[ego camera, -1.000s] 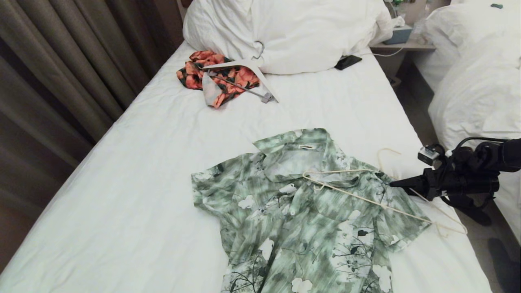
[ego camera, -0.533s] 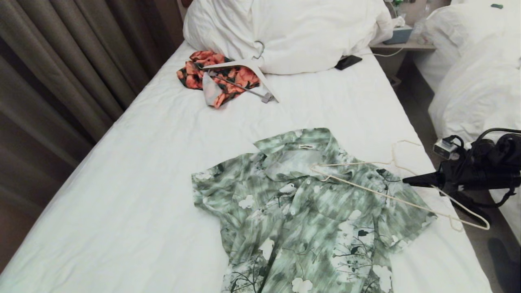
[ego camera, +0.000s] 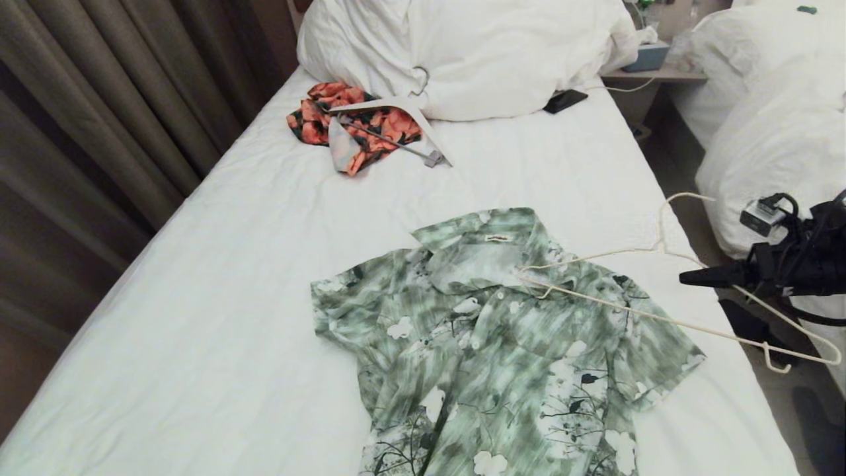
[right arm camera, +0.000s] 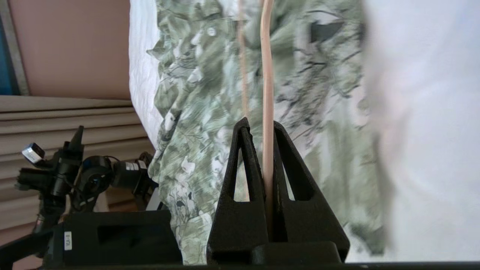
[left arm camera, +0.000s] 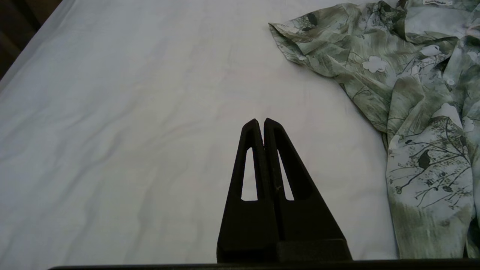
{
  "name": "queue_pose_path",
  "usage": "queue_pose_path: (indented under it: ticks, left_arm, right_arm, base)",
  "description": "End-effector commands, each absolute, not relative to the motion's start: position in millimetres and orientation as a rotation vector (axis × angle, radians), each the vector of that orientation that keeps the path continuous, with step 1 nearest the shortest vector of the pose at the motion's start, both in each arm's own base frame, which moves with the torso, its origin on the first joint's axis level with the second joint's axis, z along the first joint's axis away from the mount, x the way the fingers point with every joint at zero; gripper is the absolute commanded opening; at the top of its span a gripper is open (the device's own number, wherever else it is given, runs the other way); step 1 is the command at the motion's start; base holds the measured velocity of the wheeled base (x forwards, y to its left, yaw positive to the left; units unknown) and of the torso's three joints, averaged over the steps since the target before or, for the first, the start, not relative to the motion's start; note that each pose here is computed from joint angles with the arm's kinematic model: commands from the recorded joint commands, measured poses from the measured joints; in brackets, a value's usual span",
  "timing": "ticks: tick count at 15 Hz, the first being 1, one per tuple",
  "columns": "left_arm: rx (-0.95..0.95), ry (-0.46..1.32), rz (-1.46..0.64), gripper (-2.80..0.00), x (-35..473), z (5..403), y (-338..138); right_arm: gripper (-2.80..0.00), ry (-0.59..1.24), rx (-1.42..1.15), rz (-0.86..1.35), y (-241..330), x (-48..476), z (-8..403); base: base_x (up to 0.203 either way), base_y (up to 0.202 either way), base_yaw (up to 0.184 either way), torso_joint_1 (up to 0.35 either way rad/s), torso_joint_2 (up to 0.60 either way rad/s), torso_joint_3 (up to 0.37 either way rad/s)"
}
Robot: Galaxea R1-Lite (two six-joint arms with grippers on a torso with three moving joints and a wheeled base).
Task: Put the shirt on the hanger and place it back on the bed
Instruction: Lift the shirt and hanger
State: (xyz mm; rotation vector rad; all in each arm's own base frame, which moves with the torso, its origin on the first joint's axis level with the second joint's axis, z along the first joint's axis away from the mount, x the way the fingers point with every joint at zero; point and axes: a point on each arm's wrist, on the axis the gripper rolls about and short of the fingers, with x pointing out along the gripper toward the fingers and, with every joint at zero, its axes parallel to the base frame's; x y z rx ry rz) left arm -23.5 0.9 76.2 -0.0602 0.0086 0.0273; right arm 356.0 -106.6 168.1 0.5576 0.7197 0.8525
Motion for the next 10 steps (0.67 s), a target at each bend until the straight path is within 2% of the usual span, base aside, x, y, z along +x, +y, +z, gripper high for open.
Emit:
queue_pose_path:
  ticks: [1,5,10]
  left_arm:
    - [-0.061,0.007,0.028,-2.80,-23.6,76.1,0.9]
    - [-0.061,0.007,0.028,-2.80,-23.6,76.1,0.9]
    - [-0.061,0.007,0.028,-2.80,-23.6,76.1,0.9]
  right_arm:
    - [-2.80,0.677,0.520,0.857,-104.1,340.3,188.2]
    - [-2.80,0.609,0.389,0.919,-84.8,312.8,207.8]
    - [-2.80,0.470,0.100,1.024,-75.1,286.4,194.6]
  base:
    - [0.000,0.000,0.000,0.000,0.00,0.000]
    - [0.000,0.000,0.000,0.000,0.00,0.000]
    - [0.000,0.000,0.000,0.000,0.00,0.000]
